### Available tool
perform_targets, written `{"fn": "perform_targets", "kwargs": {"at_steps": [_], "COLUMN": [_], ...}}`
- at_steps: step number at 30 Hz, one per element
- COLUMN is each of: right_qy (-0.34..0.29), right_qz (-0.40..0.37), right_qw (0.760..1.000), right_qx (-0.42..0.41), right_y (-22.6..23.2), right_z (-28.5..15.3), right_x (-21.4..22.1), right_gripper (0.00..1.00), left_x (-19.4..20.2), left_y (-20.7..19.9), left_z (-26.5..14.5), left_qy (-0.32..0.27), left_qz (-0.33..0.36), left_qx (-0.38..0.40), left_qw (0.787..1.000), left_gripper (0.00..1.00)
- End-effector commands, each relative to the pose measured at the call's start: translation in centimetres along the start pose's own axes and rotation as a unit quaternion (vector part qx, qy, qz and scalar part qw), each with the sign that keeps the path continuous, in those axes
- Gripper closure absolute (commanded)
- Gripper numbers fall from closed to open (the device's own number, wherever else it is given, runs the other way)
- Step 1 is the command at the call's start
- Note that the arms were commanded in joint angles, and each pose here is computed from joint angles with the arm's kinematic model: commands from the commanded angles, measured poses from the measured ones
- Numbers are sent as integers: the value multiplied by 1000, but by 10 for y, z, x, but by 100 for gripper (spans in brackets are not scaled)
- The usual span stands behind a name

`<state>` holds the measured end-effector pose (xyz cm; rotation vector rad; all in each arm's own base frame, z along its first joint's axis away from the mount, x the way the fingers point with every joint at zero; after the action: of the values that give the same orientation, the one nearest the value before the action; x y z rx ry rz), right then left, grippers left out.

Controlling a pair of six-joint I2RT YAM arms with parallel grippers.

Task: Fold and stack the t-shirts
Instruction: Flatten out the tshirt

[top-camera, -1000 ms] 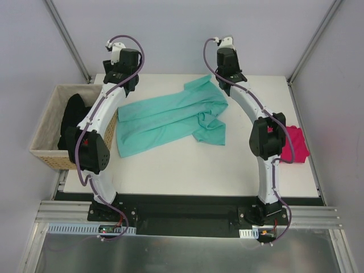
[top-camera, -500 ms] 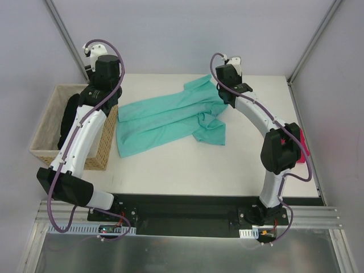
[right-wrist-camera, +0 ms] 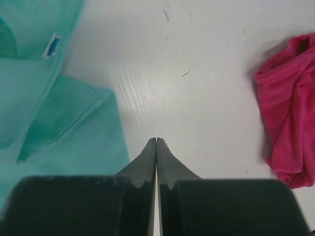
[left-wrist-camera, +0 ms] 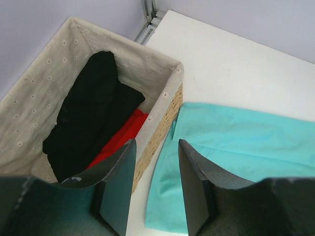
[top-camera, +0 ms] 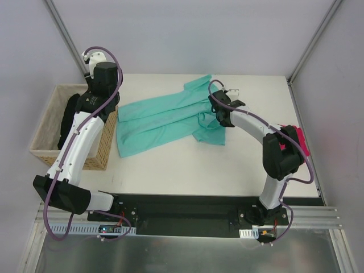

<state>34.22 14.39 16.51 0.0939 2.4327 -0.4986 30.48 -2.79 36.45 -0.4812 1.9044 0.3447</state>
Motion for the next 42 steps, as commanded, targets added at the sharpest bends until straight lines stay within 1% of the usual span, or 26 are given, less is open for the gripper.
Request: {"fn": "perform_targets", "kwargs": {"at_steps": [1, 7, 16, 29, 36, 42], "right_qy": [1, 22, 51, 78, 101, 117], "right_qz": [32, 13, 33, 36, 59, 79], "right_qw": [999, 999, 995, 990, 987, 985], "right_qx": [-29, -42, -76, -112, -109, -101], "right_y": [3, 16, 24, 54, 47, 41], "right_z": [-28, -31, -23, 1, 20, 21], "right_x": [10, 31, 53, 47, 45, 51], "right_gripper": [99, 99, 99, 99, 99, 99], "left_x": [-6, -2, 0, -2, -6, -4], "left_y": [0, -7, -8, -2, 0, -5], "left_z": [-12, -11, -19, -27, -30, -26], "left_qy": [-7, 4, 8, 8, 6, 13], "left_qz": [-15, -9, -4, 15, 20, 19], "left_qx": [17, 24, 26, 9, 1, 3], "left_qw": [1000, 1000, 1000, 1000, 1000, 1000], "left_gripper": [61, 62, 62, 62, 61, 61]}}
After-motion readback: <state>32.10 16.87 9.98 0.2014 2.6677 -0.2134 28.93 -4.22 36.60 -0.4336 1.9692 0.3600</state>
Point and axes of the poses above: each gripper's point midway between its finger pads, its own z axis out along the fingers, its own y axis along the line the jaws close on, x = y × z, the point moved 9 cm from there along -z, back along the fingers, and after that the axes turned 4 degrees about -z, right-handed, at the moved point
